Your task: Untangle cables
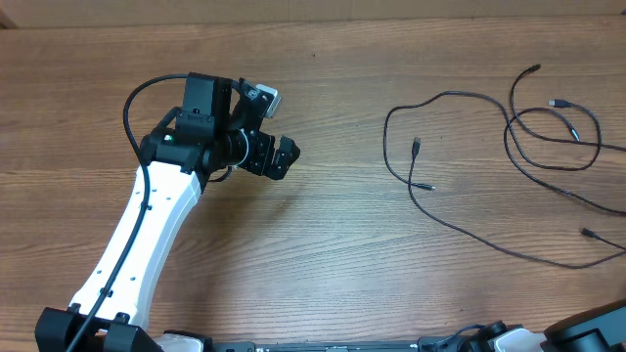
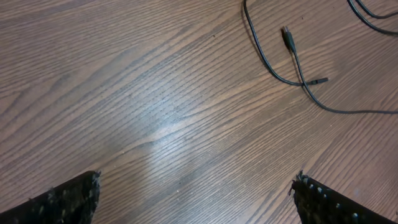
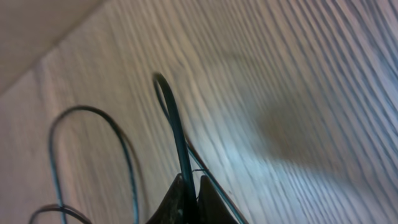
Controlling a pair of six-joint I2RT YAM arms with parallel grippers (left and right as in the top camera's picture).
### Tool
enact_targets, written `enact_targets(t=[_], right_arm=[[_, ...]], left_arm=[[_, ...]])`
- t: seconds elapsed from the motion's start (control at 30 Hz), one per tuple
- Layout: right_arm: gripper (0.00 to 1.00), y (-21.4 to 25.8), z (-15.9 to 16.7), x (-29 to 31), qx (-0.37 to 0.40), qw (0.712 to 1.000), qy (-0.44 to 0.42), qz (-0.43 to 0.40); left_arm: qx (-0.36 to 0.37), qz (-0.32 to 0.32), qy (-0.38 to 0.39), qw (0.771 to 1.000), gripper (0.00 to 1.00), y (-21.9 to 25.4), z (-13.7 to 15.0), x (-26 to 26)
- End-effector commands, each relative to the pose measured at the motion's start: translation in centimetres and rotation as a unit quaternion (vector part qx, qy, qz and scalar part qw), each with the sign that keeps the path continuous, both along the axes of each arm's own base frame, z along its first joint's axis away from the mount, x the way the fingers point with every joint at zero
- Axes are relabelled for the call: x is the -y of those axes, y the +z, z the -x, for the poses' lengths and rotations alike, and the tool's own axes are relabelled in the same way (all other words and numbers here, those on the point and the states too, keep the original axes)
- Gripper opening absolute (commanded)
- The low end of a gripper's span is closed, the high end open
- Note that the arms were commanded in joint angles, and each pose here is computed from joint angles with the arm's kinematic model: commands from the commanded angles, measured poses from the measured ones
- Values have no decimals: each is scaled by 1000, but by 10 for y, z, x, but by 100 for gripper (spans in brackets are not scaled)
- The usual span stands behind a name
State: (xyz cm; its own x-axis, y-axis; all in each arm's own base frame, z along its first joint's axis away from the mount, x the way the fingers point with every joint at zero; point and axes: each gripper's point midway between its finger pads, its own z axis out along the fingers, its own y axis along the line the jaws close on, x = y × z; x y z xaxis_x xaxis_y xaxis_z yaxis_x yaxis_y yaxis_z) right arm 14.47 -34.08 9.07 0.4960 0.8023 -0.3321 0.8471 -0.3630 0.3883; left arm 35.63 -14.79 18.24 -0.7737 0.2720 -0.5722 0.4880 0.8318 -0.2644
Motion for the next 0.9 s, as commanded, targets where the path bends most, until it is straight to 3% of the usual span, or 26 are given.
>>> enact_targets(t=[0.0,0.17,0.2,0.23,0.3,0.33,0.5,0.63,0.87], right_arm=[[6,8,-5,10,15,1000,3,25],[7,15,-11,18,29,999,9,45],[11,16,-11,19,30,998,9,48],[22,16,-12,20,31,998,9,49],[84,17,-13,21,32,998,10,52],[100,17,-13,21,33,998,10,51],[100,20,-28,16,59,996,52,48],[100,36,-68,6,126,975,170,65],[100,79,-147,-58,241,861,433,115]], left_arm=[[-7,12,3,1000,100,2,1,4],[-8,14,5,1000,100,2,1,4],[-8,14,5,1000,100,2,1,4],[-8,14,5,1000,100,2,1,4],[-8,14,5,1000,100,2,1,4],[-8,14,5,1000,99,2,1,4],[-8,14,5,1000,100,2,1,4],[-7,14,5,1000,100,2,1,4],[-6,14,5,1000,99,2,0,4]])
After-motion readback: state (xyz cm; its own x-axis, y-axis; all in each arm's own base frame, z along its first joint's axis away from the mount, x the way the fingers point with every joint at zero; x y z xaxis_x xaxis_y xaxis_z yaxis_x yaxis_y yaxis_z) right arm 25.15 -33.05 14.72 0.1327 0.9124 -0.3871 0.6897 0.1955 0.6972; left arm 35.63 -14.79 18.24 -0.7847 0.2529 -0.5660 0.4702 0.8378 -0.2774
